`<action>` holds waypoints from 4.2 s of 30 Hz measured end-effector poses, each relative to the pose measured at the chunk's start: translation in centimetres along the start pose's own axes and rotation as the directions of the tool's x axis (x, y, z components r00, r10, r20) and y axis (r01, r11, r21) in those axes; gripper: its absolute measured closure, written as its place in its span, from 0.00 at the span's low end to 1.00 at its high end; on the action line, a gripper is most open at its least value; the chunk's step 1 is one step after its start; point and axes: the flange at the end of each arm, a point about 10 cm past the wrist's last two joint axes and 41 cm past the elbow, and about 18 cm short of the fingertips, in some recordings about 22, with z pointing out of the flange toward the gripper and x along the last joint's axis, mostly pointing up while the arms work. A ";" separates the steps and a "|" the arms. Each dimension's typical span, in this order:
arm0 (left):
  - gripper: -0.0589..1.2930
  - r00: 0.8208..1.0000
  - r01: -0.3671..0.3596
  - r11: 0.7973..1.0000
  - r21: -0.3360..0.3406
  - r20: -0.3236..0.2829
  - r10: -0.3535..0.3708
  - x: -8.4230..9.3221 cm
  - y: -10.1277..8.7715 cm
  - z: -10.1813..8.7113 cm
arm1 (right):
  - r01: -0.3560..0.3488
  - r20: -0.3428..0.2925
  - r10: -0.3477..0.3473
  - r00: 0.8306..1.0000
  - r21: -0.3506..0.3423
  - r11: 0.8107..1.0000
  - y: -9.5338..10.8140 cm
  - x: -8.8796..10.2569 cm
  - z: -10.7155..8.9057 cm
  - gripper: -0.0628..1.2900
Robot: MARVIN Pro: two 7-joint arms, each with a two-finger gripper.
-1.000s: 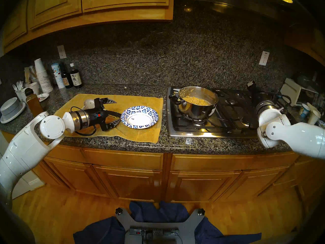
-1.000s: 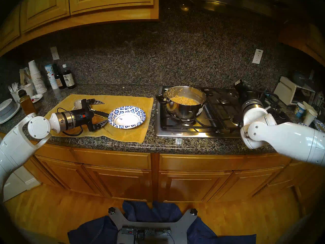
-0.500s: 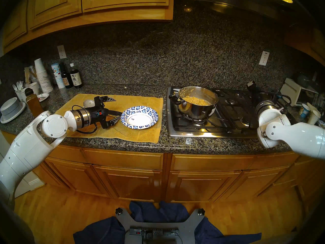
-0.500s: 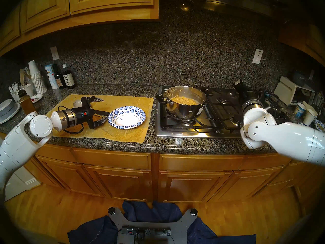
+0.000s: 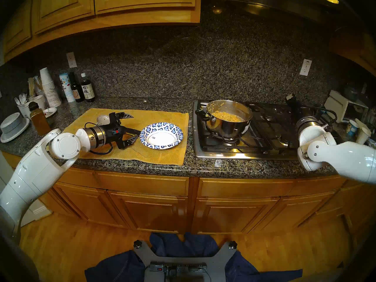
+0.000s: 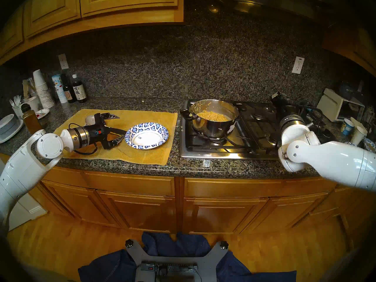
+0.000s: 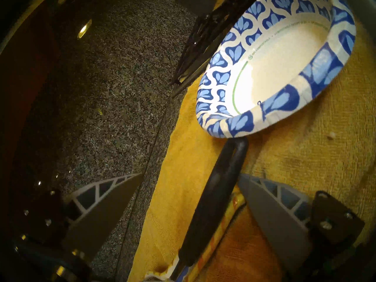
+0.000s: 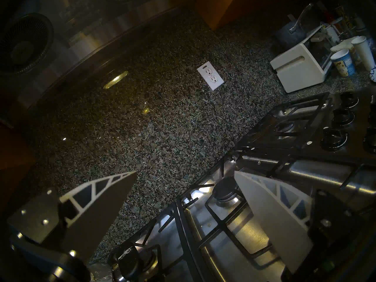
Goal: Scoop oatmeal into bowl
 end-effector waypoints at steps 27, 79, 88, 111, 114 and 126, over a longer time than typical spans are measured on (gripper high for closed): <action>0.04 0.999 -0.031 0.999 0.018 -0.016 0.031 0.1 -0.2 1.0 | 0.000 0.000 0.000 1.000 0.000 1.000 0.0 0.0 0.0 0.04; 0.05 0.993 -0.114 0.992 0.046 0.024 0.113 -0.2 -0.3 2.3 | 0.000 0.000 0.000 1.000 0.000 1.000 0.0 0.0 0.0 0.04; 0.05 0.994 -0.111 0.994 0.018 0.027 0.110 0.0 -0.8 1.7 | 0.000 0.000 0.000 1.000 -0.001 1.000 0.0 0.0 0.0 0.04; 0.04 0.994 -0.109 0.994 0.034 0.027 0.108 0.3 -1.8 1.9 | 0.000 0.001 0.000 1.000 -0.001 1.000 0.0 0.0 0.0 0.04; 0.04 0.994 -0.107 0.994 0.037 0.023 0.106 0.5 -1.9 2.1 | 0.000 0.001 0.000 1.000 -0.001 1.000 0.0 0.0 0.0 0.04; 0.65 0.993 -0.112 0.993 0.024 0.027 0.112 0.4 -1.7 2.5 | 0.000 0.001 0.000 1.000 -0.001 1.000 0.0 0.0 0.0 0.04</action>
